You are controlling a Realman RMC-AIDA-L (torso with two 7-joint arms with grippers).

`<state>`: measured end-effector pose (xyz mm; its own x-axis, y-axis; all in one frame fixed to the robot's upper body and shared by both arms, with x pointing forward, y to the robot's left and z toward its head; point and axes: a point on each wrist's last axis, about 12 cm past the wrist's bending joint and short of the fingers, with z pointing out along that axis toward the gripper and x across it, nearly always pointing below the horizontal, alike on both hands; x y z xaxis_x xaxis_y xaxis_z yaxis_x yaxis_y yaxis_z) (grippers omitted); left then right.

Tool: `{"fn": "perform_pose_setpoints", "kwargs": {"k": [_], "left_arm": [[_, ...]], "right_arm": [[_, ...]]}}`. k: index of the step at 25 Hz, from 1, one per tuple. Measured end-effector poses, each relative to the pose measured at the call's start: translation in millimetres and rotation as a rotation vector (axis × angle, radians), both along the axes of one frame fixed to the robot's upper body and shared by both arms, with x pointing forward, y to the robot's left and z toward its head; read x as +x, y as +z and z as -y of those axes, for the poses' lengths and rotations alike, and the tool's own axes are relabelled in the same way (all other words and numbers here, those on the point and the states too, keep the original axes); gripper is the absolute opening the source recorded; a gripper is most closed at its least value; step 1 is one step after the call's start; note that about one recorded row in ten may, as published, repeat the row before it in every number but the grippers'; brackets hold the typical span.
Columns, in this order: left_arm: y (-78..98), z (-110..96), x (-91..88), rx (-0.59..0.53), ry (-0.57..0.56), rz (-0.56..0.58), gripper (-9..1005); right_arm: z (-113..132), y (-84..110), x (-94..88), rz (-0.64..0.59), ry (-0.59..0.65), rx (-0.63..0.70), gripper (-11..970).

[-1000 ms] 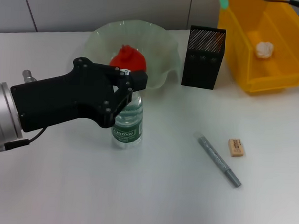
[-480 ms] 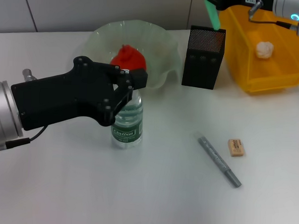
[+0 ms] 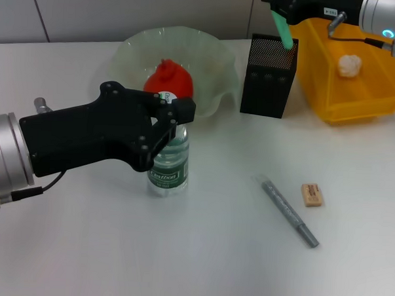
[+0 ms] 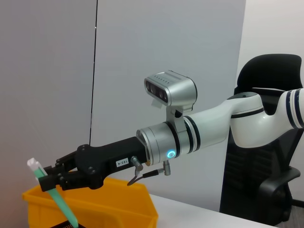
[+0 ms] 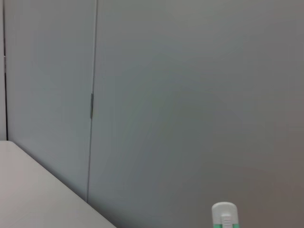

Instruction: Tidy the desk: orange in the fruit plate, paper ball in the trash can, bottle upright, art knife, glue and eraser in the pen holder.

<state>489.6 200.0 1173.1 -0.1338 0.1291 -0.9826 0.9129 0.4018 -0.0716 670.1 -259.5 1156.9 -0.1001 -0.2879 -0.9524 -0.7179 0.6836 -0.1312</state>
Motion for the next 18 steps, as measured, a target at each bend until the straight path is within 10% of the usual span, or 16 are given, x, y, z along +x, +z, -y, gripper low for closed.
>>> {"fn": "perform_pose_setpoints", "kwargs": {"k": [18], "left_arm": [[-1.0, -0.2, -0.4, 0.0, 0.0, -0.001, -2]], "right_arm": [[2.4, -13.9, -4.0, -0.058, -0.037, 0.022, 191]]}}
